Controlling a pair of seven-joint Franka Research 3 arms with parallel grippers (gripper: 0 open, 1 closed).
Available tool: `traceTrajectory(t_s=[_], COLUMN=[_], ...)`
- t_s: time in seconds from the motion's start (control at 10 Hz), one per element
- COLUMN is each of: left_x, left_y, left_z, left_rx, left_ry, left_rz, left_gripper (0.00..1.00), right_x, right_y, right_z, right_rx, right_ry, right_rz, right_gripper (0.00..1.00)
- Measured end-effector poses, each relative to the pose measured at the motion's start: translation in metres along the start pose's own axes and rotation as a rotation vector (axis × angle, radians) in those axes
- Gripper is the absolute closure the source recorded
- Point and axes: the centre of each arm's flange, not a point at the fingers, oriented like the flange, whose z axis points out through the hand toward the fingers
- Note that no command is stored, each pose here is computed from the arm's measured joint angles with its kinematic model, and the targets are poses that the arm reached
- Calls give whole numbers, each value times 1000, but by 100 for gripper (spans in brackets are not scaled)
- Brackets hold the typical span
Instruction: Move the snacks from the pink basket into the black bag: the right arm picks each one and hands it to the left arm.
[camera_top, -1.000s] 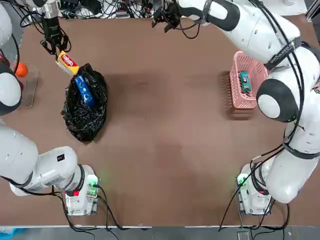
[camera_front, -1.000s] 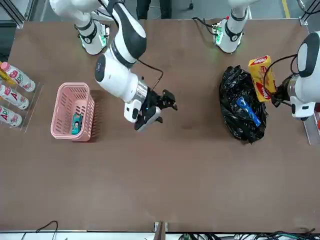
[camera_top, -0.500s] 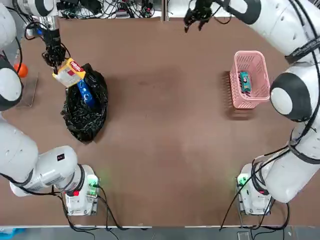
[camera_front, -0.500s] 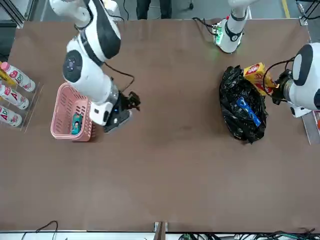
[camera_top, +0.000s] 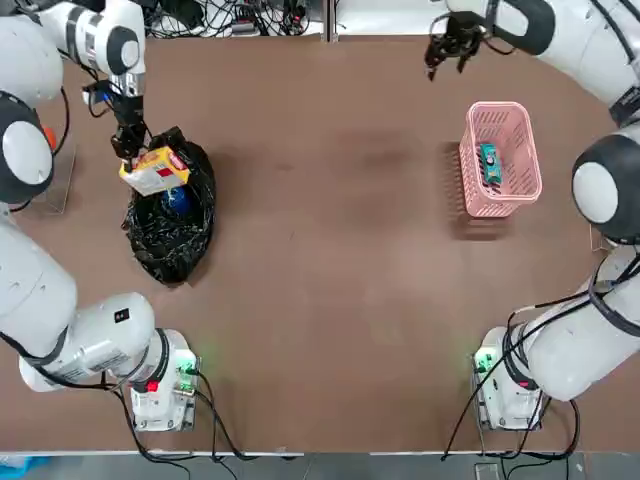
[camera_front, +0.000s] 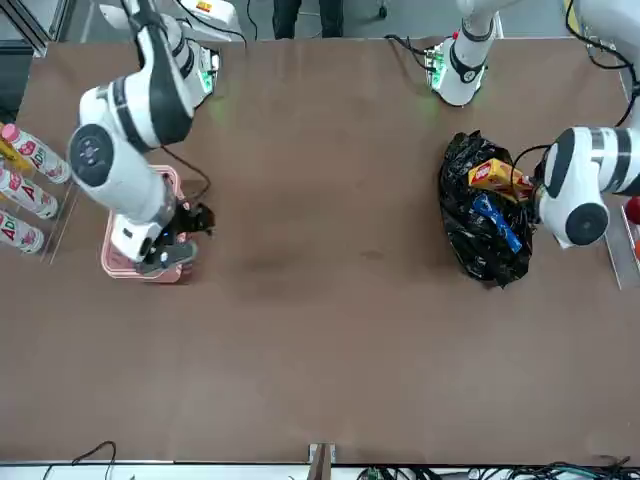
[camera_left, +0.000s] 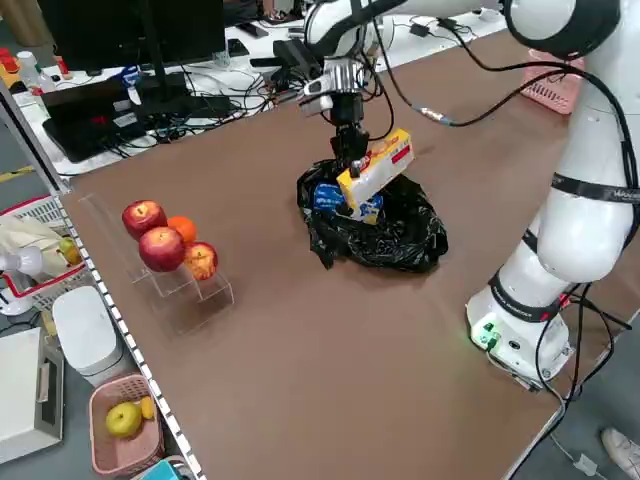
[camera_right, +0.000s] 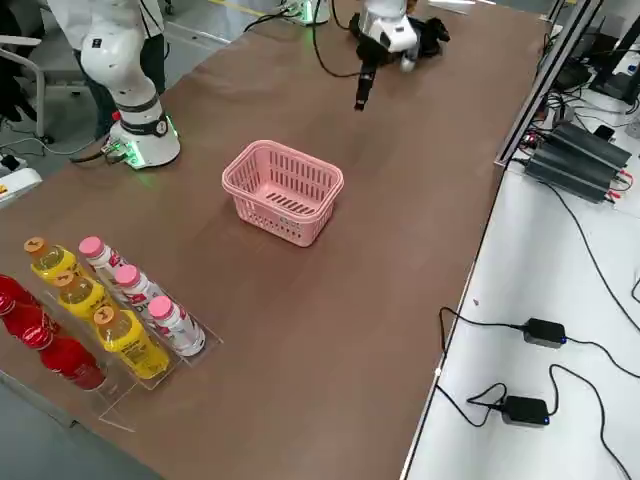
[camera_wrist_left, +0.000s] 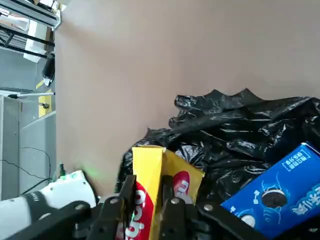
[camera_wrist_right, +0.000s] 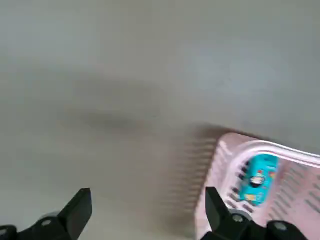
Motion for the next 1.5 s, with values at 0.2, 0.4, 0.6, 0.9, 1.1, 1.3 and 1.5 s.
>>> traceTrajectory(t_s=[0.2,0.4,0.6,0.9,1.1,1.3,1.5], left_x=[-21,-25,-21,-18,-13,0,21], left_y=[25,31,33,34,28,11,-16], left_z=[20,23,15,1,-17,-70,-138], left_rx=[13,15,-6,-34,-39,-68,-160], left_ry=[51,66,65,66,66,2,-59], left_rz=[-32,-36,-43,-52,-62,-51,5], left_gripper=[74,74,59,12,0,0,0], right_x=[-15,-38,-56,-84,-98,-111,-119], right_y=[64,82,92,109,125,135,145], right_z=[14,21,23,43,38,39,50], right_rx=[-2,-18,-23,-32,-24,-16,-24], right_ry=[48,63,87,103,80,69,82], right_rz=[-2,-7,-17,-20,7,25,40], right_gripper=[0,0,0,0,0,0,0])
